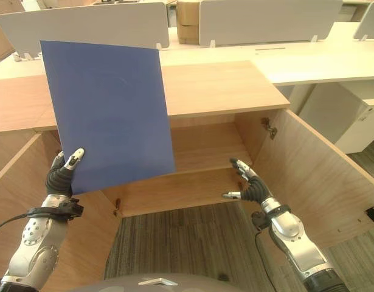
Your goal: Put the empty folder in the office cabinet
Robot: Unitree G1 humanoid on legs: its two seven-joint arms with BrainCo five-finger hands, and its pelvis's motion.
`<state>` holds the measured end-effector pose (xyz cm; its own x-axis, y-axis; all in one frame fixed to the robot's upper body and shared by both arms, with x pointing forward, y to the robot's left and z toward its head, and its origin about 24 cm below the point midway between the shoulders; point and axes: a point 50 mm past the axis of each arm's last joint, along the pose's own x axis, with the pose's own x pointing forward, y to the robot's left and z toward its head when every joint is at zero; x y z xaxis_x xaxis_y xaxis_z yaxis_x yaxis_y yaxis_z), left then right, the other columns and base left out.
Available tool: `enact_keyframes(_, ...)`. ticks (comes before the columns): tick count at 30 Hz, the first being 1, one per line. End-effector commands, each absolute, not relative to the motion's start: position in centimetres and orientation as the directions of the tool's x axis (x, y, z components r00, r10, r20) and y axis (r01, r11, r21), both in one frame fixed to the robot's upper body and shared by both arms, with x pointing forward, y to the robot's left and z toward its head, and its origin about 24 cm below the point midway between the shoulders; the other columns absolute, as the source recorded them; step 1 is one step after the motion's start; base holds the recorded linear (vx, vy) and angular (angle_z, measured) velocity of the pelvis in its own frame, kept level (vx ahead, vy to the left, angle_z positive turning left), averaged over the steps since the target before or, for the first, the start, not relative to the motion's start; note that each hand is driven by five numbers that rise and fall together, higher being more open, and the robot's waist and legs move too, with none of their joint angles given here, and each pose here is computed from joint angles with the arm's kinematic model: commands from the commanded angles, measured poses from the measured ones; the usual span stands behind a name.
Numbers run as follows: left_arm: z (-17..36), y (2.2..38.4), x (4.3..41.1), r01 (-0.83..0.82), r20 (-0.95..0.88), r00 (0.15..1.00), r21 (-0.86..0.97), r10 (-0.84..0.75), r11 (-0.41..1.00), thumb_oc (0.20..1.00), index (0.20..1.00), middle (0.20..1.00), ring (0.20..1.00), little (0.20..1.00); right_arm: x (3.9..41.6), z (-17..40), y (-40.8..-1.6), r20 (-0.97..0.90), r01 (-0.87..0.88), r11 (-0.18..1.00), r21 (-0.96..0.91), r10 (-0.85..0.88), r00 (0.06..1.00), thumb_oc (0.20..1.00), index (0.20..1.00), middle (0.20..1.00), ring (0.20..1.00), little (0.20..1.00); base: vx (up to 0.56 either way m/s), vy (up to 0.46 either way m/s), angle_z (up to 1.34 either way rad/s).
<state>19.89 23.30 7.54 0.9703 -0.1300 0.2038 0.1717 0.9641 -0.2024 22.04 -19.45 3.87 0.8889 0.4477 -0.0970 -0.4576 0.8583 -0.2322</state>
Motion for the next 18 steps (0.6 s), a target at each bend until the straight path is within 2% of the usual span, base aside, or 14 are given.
enact_keyframes(1,11.6,24.0,21.5,0.216,0.401,0.905,-0.143,-0.143,0.966,0.2,0.2,0.2,0.2,0.2,24.3,9.2,-19.3,0.177,-0.392,0.893,-0.223,0.432,0.884,1.0,1.0,1.0,1.0,1.0,0.0,0.006,0.05)
enact_keyframes(7,12.0,22.9,22.1,0.274,0.415,0.888,-0.131,-0.198,0.953,0.2,0.2,0.2,0.2,0.2,26.2,13.6,-18.4,0.382,-0.351,0.915,-0.199,0.402,0.832,1.0,1.0,1.0,1.0,1.0,0.0,0.001,0.01)
enact_keyframes(10,12.2,22.4,22.4,0.301,0.421,0.879,-0.127,-0.224,0.945,0.2,0.2,0.2,0.2,0.2,26.9,15.0,-17.9,0.428,-0.35,0.916,-0.199,0.402,0.81,1.0,1.0,1.0,1.0,1.0,0.0,-0.003,0.02)
enact_keyframes(12,12.4,21.8,22.5,0.346,0.42,0.867,-0.121,-0.268,0.93,0.2,0.2,0.2,0.2,0.2,27.8,17.6,-17.4,0.506,-0.355,0.913,-0.201,0.407,0.761,1.0,1.0,1.0,1.0,1.0,0.0,0.0,0.0)
enact_keyframes(18,12.6,21.0,22.6,0.4,0.42,0.849,-0.111,-0.322,0.91,0.2,0.2,0.2,0.2,0.2,28.8,18.6,-16.3,0.513,-0.409,0.896,-0.174,0.437,0.739,1.0,1.0,1.0,1.0,1.0,0.0,0.0,0.0)
